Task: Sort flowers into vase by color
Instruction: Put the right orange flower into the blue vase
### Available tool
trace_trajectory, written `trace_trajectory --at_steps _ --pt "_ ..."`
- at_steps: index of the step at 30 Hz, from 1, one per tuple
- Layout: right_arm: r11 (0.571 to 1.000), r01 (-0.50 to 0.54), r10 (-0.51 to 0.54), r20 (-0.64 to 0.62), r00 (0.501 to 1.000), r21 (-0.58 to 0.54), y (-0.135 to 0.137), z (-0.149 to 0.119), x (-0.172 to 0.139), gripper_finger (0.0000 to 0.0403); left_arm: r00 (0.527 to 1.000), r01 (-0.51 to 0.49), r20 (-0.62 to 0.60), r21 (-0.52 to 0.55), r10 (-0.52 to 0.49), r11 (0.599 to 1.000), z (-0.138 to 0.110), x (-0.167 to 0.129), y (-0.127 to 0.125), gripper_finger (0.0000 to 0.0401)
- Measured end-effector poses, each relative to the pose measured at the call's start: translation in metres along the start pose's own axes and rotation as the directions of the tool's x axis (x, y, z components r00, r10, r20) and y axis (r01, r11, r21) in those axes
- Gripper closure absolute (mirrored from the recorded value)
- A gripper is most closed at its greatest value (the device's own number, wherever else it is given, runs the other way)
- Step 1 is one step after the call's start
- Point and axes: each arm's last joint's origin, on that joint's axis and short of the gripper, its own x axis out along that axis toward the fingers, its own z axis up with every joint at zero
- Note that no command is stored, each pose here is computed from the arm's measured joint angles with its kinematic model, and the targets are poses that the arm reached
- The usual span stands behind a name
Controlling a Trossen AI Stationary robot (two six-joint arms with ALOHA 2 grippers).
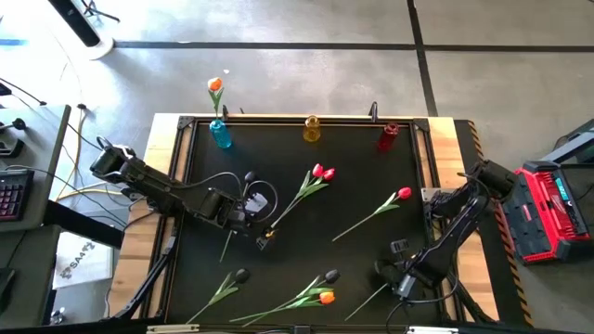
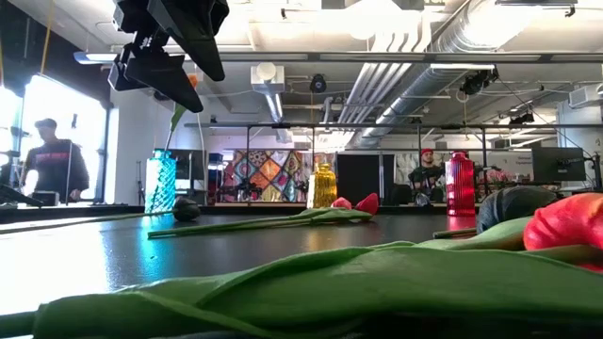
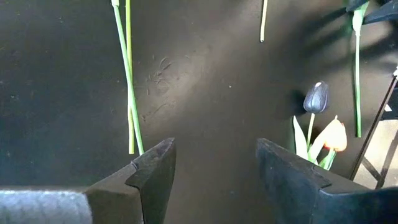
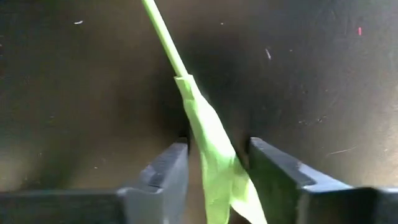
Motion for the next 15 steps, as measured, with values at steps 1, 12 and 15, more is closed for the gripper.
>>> trace_trajectory --at_steps 1,12,15 --pt "1.0 -0.003 0.003 0.001 1.0 0.013 -0.001 0.0 -0.002 0.0275 1.0 0.0 0.001 -0.001 0.0 1.0 0.0 0.0 0.0 0.019" --pt "0.991 -0.064 0.064 0.001 0.998 0.121 -0.018 0.02 -0.046 0.0381 0.978 0.19 0.072 0.067 -0.195 0.979 0.022 0.001 -0.012 0.019" --pt "0.983 -0.088 0.083 0.035 0.996 0.161 -0.025 0.03 -0.058 0.0383 0.959 0.248 0.112 0.118 -0.261 0.962 0.03 0.0 -0.016 0.019"
